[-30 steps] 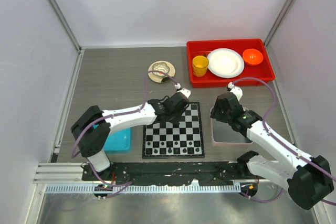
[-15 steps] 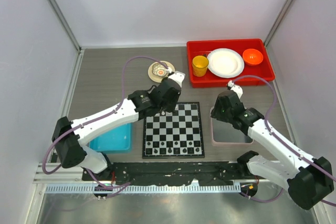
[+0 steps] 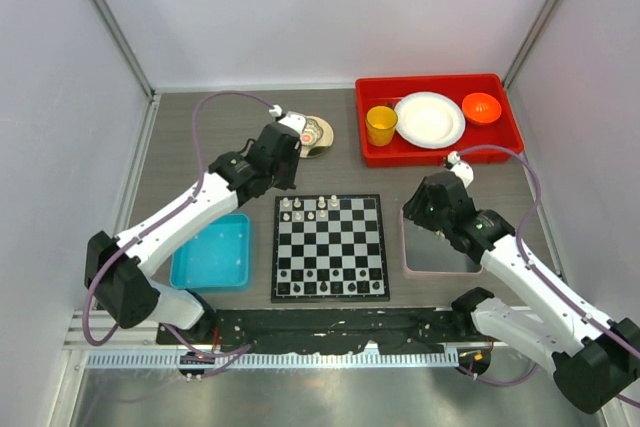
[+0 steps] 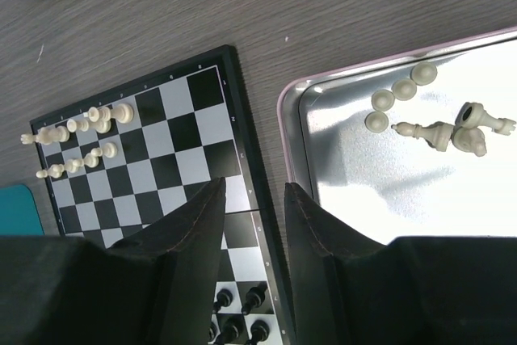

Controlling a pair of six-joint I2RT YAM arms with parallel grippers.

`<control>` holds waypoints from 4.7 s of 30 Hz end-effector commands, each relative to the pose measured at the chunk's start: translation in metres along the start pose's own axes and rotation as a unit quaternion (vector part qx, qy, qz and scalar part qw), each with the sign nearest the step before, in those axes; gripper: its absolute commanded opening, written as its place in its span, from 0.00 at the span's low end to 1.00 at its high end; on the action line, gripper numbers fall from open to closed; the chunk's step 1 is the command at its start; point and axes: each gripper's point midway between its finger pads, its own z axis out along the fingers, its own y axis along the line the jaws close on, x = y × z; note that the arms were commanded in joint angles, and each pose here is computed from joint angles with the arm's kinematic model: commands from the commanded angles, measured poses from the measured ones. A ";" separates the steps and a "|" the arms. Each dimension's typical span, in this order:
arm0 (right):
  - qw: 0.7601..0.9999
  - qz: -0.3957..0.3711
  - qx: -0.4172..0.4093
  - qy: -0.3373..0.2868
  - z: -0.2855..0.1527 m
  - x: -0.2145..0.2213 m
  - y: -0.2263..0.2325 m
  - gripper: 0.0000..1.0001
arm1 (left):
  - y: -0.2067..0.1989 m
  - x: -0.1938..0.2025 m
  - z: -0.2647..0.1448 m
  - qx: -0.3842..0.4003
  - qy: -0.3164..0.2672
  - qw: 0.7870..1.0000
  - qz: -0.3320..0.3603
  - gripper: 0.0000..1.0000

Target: Set up the chess pieces on the board

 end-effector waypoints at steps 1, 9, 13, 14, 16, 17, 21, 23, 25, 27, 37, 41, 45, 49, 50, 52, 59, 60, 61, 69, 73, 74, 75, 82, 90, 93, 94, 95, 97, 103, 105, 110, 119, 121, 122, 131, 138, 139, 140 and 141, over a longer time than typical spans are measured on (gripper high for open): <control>1.000 0.026 -0.003 -0.004 0.002 0.001 0.000 0.41 | 0.002 -0.008 -0.004 0.019 -0.021 0.999 0.016 0.00; 1.000 -0.017 0.022 0.015 0.006 0.004 -0.007 0.41 | -0.010 0.009 0.031 0.022 0.000 1.000 -0.006 0.00; 0.999 -0.024 0.023 0.010 0.004 0.001 -0.007 0.41 | -0.012 0.013 0.050 0.011 0.012 1.000 -0.004 0.00; 0.999 -0.026 0.024 0.009 0.004 0.001 -0.008 0.41 | -0.011 0.014 0.053 0.009 0.013 1.000 -0.002 0.00; 0.999 -0.029 0.025 0.011 0.004 0.002 -0.009 0.41 | -0.015 0.016 0.062 0.010 0.017 1.000 -0.002 0.00; 0.999 -0.031 0.027 0.013 0.005 0.003 -0.010 0.42 | -0.016 0.016 0.064 0.012 0.018 1.000 -0.002 0.00; 0.999 -0.035 0.030 0.018 0.005 0.006 -0.013 0.42 | -0.019 0.016 0.074 0.014 0.018 1.000 -0.006 0.00; 0.999 -0.034 0.030 0.017 0.004 0.006 -0.014 0.42 | -0.021 0.018 0.079 0.016 0.019 1.000 -0.004 0.00; 0.999 -0.035 0.030 0.017 0.004 0.008 -0.015 0.43 | -0.024 0.018 0.081 0.020 0.018 1.000 -0.006 0.00; 0.999 -0.034 0.030 0.017 0.003 0.008 -0.015 0.43 | -0.027 0.021 0.084 0.027 0.023 0.999 -0.007 0.00; 0.999 -0.036 0.035 0.016 0.003 0.009 -0.018 0.47 | -0.035 0.029 0.094 0.043 0.034 0.998 -0.011 0.00; 0.999 -0.037 0.034 0.016 0.003 0.009 -0.018 0.47 | -0.035 0.033 0.097 0.044 0.037 0.998 -0.013 0.00; 0.999 -0.037 0.036 0.016 0.003 0.010 -0.020 0.47 | -0.036 0.036 0.100 0.043 0.043 0.998 -0.013 0.00; 0.999 -0.038 0.037 0.014 0.003 0.009 -0.021 0.48 | -0.036 0.041 0.103 0.041 0.051 0.998 -0.012 0.00; 0.998 -0.039 0.037 0.014 0.003 0.009 -0.021 0.47 | -0.035 0.044 0.104 0.040 0.053 0.998 -0.012 0.00; 0.998 -0.040 0.039 0.015 0.004 0.010 -0.022 0.48 | -0.035 0.048 0.105 0.039 0.058 0.997 -0.013 0.00; 0.998 -0.043 0.042 0.018 0.006 0.012 -0.023 0.48 | -0.037 0.057 0.113 0.037 0.070 0.997 -0.009 0.00; 0.998 -0.043 0.042 0.019 0.006 0.012 -0.023 0.48 | -0.038 0.059 0.113 0.038 0.072 0.997 -0.008 0.00; 0.998 -0.043 0.041 0.019 0.006 0.012 -0.023 0.48 | -0.037 0.060 0.113 0.037 0.073 0.997 -0.008 0.00; 0.998 -0.043 0.043 0.019 0.005 0.014 -0.025 0.48 | -0.039 0.066 0.117 0.038 0.082 0.996 -0.006 0.00; 0.998 -0.044 0.044 0.019 0.005 0.014 -0.026 0.48 | -0.040 0.069 0.119 0.039 0.085 0.996 -0.006 0.00; 0.998 -0.044 0.044 0.019 0.005 0.014 -0.026 0.48 | -0.041 0.068 0.119 0.041 0.085 0.996 -0.006 0.00; 0.998 -0.045 0.043 0.018 0.005 0.013 -0.026 0.48 | -0.041 0.069 0.118 0.041 0.086 0.995 -0.006 0.00; 0.998 -0.047 0.048 0.021 0.007 0.015 -0.028 0.48 | -0.041 0.071 0.120 0.040 0.089 0.995 -0.004 0.00; 0.997 -0.048 0.048 0.023 0.006 0.017 -0.029 0.48 | -0.039 0.071 0.122 0.034 0.088 0.995 -0.005 0.18; 0.997 -0.048 0.049 0.022 0.007 0.017 -0.030 0.48 | -0.039 0.069 0.122 0.033 0.085 0.996 -0.004 0.21; 0.997 -0.048 0.049 0.024 0.007 0.018 -0.030 0.48 | -0.039 0.069 0.122 0.032 0.085 0.996 -0.003 0.21; 0.997 -0.049 0.050 0.023 0.007 0.017 -0.030 0.48 | -0.039 0.069 0.123 0.032 0.085 0.996 -0.003 0.21; 0.997 -0.049 0.051 0.023 0.007 0.017 -0.030 0.48 | -0.039 0.069 0.124 0.030 0.087 0.996 -0.003 0.21; 0.997 -0.050 0.052 0.025 0.008 0.018 -0.030 0.48 | -0.038 0.070 0.126 0.027 0.088 0.996 -0.002 0.21; 0.997 -0.050 0.052 0.025 0.008 0.018 -0.031 0.48 | -0.037 0.069 0.125 0.025 0.087 0.996 -0.002 0.21; 0.997 -0.051 0.053 0.025 0.008 0.019 -0.032 0.48 | -0.037 0.068 0.126 0.024 0.086 0.996 0.000 0.21; 0.997 -0.050 0.051 0.025 0.008 0.020 -0.032 0.48 | -0.037 0.065 0.127 0.022 0.083 0.996 0.001 0.20; 0.997 -0.049 0.052 0.026 0.008 0.020 -0.033 0.48 | -0.037 0.064 0.128 0.021 0.083 0.996 0.001 0.20; 0.997 -0.050 0.052 0.026 0.008 0.020 -0.032 0.48 | -0.038 0.064 0.128 0.022 0.082 0.996 0.002 0.20; 0.997 -0.048 0.054 0.029 0.008 0.022 -0.033 0.48 | -0.041 0.057 0.126 0.030 0.075 0.997 -0.002 0.23; 0.997 -0.048 0.053 0.028 0.008 0.023 -0.034 0.48 | -0.039 0.051 0.121 0.026 0.068 0.997 0.000 0.31; 0.997 -0.048 0.053 0.028 0.008 0.023 -0.034 0.48 | -0.039 0.050 0.120 0.027 0.066 0.997 0.000 0.32; 0.997 -0.048 0.052 0.029 0.008 0.023 -0.034 0.48 | -0.038 0.049 0.120 0.026 0.066 0.998 0.000 0.32; 0.997 -0.047 0.053 0.029 0.008 0.023 -0.034 0.48 | -0.038 0.047 0.118 0.024 0.064 0.998 0.001 0.32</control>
